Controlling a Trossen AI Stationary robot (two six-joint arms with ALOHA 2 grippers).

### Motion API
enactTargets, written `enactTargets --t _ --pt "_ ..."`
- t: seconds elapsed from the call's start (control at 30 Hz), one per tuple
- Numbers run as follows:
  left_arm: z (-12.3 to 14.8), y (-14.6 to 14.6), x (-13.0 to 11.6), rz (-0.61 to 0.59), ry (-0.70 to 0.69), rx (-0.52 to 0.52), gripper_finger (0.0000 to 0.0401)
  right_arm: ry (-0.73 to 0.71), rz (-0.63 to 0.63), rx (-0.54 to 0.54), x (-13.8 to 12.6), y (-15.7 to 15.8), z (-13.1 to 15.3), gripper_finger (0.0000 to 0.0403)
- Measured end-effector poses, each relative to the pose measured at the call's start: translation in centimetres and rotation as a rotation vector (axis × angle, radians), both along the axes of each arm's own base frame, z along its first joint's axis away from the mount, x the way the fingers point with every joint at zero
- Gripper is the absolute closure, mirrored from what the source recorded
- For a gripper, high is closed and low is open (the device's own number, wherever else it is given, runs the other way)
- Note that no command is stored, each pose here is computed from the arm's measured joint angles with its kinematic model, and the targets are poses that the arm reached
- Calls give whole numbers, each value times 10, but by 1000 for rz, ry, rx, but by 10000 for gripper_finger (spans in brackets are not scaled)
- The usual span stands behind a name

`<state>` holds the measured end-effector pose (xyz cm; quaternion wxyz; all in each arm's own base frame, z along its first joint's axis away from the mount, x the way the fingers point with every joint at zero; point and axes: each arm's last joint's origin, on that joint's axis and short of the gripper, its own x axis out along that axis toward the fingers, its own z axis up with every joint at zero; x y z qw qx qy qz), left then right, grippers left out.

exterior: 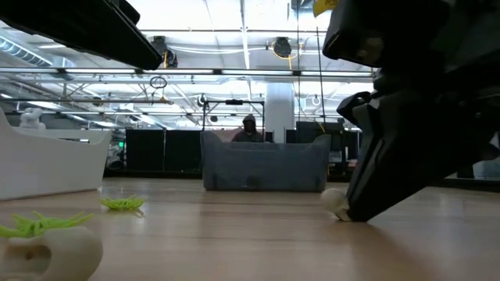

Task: Sort Halloween decoration
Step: Put the white skull toy into the white bin

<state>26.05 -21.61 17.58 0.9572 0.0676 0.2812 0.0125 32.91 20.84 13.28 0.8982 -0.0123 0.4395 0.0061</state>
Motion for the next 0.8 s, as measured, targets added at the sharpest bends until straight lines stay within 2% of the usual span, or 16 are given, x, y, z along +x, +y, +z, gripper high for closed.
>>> enactTargets --t 0.43,0.53,0.7,0.8 --pt "1 0 0 1 -2 -4 388 -16 -62 30 3 -3 0 397" --pt "1 0 0 1 -2 -4 388 -24 -68 33 4 -3 1 376" --pt "1 0 0 1 -2 -5 388 -59 -49 36 6 -1 3 317" --pt "1 0 0 1 -2 -5 388 -74 -23 -6 6 -1 4 280"
